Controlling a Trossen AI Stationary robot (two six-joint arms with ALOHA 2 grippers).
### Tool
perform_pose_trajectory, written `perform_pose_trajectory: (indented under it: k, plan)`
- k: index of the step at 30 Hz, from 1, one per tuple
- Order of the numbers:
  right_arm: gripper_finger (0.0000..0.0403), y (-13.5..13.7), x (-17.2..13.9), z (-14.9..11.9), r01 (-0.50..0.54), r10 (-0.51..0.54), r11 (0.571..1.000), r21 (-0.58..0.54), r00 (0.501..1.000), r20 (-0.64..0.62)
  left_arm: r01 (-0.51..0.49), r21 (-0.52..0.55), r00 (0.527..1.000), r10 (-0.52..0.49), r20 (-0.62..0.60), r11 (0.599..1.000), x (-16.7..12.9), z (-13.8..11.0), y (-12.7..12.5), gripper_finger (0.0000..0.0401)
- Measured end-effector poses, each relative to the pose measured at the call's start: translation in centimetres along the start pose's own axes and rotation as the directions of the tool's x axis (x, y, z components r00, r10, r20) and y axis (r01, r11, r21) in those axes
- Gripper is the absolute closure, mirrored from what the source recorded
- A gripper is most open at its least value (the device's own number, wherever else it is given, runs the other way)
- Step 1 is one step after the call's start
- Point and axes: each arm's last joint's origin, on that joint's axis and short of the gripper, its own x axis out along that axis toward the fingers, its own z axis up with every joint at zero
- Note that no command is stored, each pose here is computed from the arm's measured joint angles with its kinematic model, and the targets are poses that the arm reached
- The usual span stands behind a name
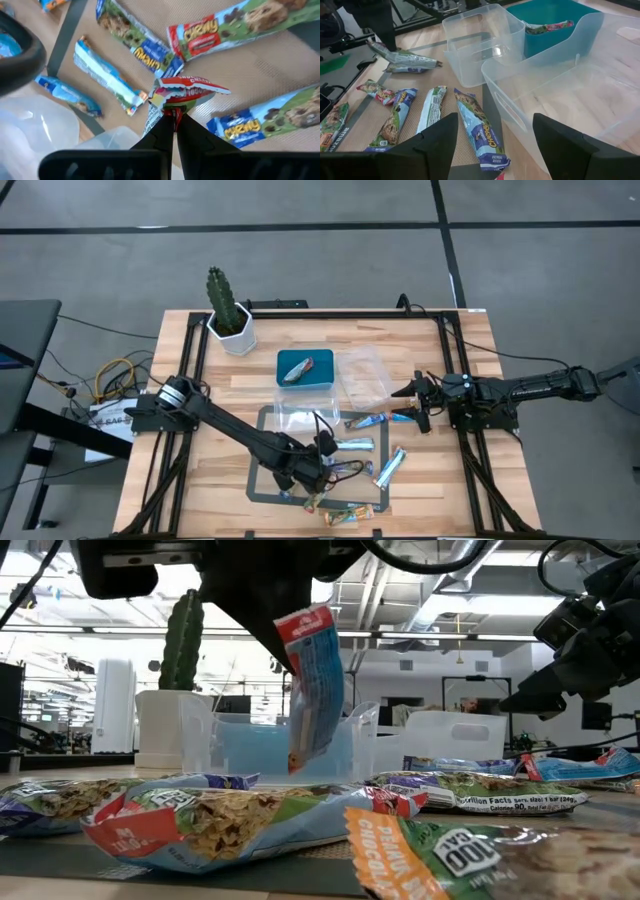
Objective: Pick and place Granola Bars by type
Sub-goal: Put the red granola bar into the blue bin
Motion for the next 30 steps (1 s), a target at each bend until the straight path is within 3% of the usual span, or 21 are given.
perform_pose_trajectory:
  k: [14,24,30]
  plan:
    - [0.0154,0.0,0.0,0.0,0.000,0.000,1.000,0.000,1.000,0.000,-0.007,-0.046,1.000,0.007,-0.015,0.999,-0.2,-0.1,0.0,0.0395]
    - [0.0154,0.0,0.0,0.0,0.000,0.000,1.000,0.000,1.000,0.001,-0.210,-0.197,0.977,0.211,-0.015,0.958,-6.2,-1.9,2.3,0.0395]
    - [0.0154,0.0,0.0,0.0,0.000,0.000,1.000,0.000,1.000,0.001,-0.359,-0.293,0.933,0.341,-0.113,0.886,-9.6,-4.8,4.4,0.0395]
